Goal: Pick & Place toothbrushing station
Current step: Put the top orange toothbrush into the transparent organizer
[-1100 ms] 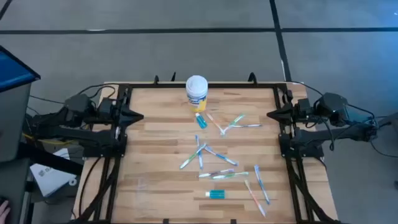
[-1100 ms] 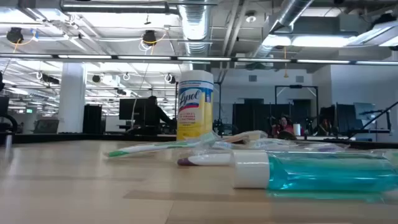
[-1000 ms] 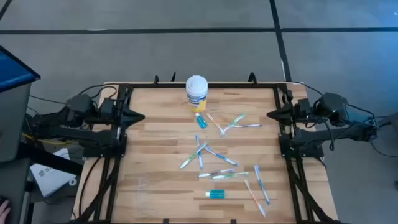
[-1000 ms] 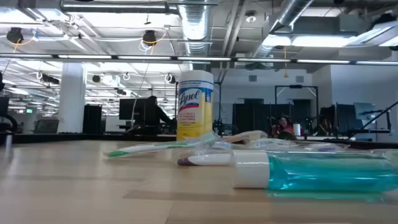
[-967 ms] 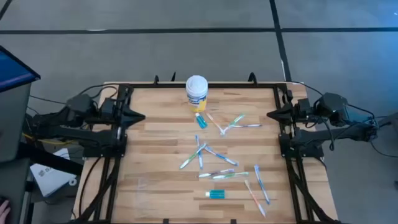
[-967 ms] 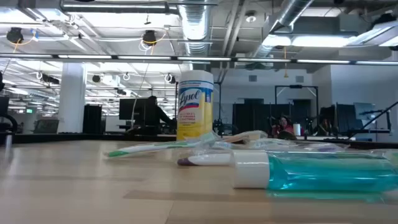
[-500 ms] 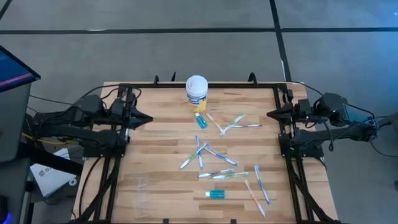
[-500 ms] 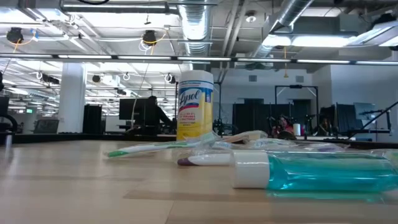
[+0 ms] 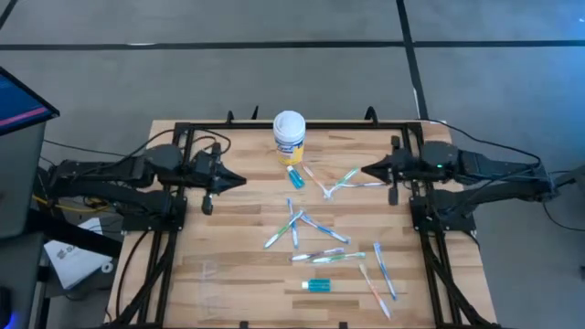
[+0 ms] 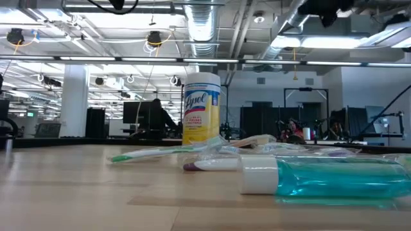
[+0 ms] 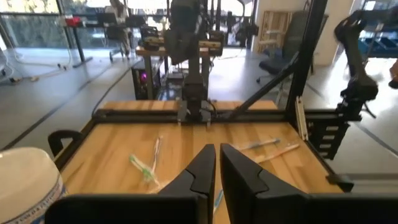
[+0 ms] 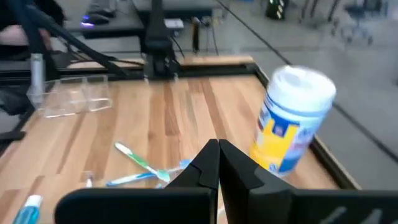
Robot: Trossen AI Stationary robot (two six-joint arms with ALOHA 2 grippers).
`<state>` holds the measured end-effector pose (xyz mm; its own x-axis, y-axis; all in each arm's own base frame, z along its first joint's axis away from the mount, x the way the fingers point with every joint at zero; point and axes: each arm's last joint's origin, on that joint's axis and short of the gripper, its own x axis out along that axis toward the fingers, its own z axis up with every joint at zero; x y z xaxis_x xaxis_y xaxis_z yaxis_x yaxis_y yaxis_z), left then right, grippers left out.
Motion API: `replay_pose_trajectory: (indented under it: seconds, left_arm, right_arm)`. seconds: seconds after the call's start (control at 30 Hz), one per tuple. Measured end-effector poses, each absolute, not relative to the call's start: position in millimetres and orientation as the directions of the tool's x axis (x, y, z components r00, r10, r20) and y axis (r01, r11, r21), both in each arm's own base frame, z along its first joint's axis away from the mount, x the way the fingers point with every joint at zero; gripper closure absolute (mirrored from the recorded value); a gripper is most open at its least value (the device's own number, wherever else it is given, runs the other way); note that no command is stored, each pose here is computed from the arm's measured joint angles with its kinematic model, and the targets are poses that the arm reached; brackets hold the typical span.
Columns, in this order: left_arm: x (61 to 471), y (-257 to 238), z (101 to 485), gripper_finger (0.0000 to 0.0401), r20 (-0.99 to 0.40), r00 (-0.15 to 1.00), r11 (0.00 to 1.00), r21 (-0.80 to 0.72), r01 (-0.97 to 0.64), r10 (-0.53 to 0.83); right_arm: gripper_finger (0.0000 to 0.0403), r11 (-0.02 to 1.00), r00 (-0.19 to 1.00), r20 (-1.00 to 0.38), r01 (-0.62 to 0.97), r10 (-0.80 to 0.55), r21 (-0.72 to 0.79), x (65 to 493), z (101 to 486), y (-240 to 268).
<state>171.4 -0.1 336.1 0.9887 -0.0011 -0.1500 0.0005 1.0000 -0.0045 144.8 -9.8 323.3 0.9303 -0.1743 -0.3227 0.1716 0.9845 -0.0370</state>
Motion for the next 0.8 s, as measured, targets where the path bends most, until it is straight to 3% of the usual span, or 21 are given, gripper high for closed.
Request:
replay_pose_trajectory:
  seconds: [0.5, 0.8]
  left_arm:
    - [205, 0, 312, 0.0385, -0.282, 0.959, 1.0, -0.005, 0.0, -0.001]
    - [212, 0, 307, 0.0385, -0.303, 0.953, 1.0, -0.005, -0.001, -0.001]
  right_arm:
    - [0.0398, 0.957, 0.724, -0.654, 0.289, -0.221, -0.004, 207, 264, -35]
    - [0.0324, 0.952, 0.616, -0.762, 0.307, -0.197, 0.002, 234, 230, -41]
